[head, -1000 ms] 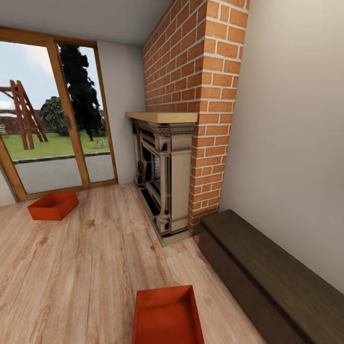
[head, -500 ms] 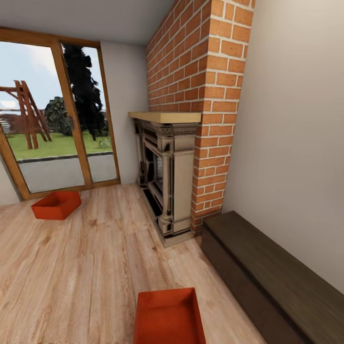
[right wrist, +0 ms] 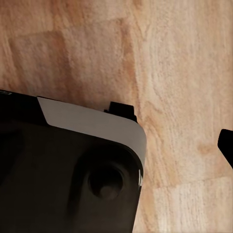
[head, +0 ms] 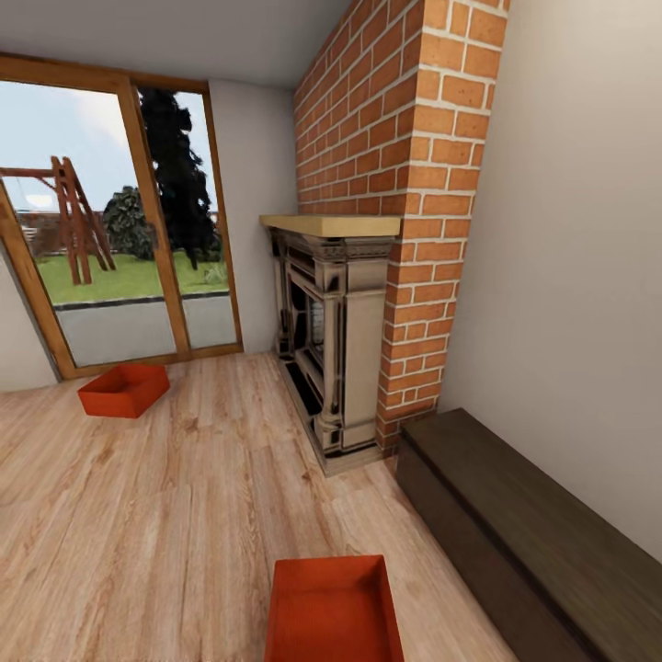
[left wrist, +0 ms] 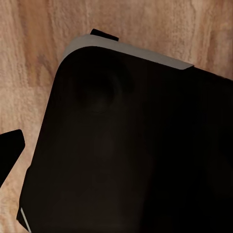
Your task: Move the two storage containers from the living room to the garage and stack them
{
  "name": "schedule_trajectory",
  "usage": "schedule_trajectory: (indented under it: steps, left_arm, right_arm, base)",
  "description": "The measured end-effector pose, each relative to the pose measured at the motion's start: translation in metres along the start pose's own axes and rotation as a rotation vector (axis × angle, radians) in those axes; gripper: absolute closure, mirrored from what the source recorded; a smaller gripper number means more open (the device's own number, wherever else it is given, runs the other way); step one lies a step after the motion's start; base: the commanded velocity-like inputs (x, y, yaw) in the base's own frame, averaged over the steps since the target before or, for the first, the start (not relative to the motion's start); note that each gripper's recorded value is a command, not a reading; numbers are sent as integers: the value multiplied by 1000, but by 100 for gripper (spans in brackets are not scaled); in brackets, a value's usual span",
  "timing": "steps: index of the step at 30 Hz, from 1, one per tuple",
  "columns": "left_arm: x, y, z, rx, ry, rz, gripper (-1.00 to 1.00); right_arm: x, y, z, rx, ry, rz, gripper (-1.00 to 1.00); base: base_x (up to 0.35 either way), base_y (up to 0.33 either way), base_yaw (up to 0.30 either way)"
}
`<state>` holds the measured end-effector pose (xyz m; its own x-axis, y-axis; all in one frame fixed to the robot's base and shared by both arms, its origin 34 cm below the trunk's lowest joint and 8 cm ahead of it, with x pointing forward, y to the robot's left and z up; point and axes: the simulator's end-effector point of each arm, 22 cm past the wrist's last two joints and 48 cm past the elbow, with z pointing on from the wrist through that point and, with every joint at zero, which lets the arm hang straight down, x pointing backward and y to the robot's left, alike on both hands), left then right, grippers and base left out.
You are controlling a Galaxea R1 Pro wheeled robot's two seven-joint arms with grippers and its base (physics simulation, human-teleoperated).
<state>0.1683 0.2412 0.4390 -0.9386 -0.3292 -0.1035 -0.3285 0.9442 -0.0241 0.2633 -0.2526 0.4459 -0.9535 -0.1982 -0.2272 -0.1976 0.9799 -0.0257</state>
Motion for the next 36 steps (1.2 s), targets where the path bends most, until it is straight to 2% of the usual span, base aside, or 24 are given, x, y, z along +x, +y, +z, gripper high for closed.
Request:
schedule_trajectory:
  steps: [36]
  left_arm:
    - [20,9,-1,-25,53,0,-100]
  right_arm:
    - [22,2,1,-4,55,4,-100]
  base:
    - [0,-33,0]
